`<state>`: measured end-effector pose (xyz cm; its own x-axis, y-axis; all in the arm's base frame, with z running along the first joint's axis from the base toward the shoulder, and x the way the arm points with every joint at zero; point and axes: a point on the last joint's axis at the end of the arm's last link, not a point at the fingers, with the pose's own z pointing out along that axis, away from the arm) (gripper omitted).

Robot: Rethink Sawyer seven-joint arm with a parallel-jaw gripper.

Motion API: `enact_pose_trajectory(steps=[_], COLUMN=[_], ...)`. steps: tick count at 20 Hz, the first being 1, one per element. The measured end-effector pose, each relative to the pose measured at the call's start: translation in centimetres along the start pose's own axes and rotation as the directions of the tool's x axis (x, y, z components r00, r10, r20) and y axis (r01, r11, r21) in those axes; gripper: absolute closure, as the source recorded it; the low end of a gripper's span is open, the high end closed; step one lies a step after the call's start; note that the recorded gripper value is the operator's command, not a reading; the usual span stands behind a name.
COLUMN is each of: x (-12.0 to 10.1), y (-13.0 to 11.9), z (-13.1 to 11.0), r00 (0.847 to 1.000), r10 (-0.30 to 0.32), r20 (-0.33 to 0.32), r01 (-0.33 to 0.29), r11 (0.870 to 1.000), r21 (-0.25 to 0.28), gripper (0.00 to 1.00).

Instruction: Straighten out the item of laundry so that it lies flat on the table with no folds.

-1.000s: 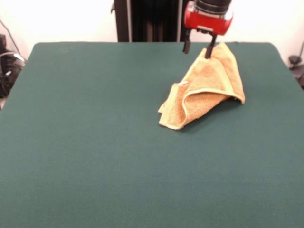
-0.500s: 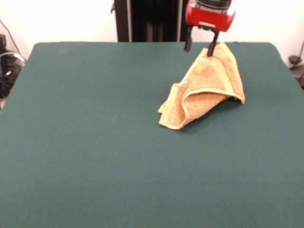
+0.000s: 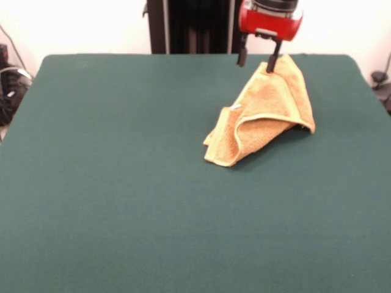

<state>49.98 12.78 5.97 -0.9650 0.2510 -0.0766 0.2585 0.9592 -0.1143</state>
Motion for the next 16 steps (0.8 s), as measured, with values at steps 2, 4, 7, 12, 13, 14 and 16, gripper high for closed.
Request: enact_pose_trajectory(steps=[2, 4, 7, 12, 13, 14, 16], x=[0.0, 0.1, 0.2, 0.6, 0.8, 0.9, 1.3], y=[0.1, 0.2, 0.3, 1.1, 1.3, 1.7, 2.4], z=[0.0, 0.0, 0.0, -0.2, -0.2, -0.3, -0.4], r00=[1.000, 1.000, 1.000, 1.000, 1.000, 0.999, 0.998], r10=[-0.001, -0.004, -0.007, -0.024, -0.030, -0.037, -0.053], r20=[0.000, 0.000, 0.001, 0.003, 0.004, 0.006, 0.015], r01=[0.001, 0.004, 0.007, 0.024, 0.030, 0.037, 0.053], r11=[1.000, 1.000, 1.000, 1.000, 1.000, 0.999, 0.999], r21=[0.000, 0.000, -0.001, -0.002, -0.002, -0.003, -0.006], gripper=[0.00, 0.00, 0.00, 0.00, 0.00, 0.00, 0.00])
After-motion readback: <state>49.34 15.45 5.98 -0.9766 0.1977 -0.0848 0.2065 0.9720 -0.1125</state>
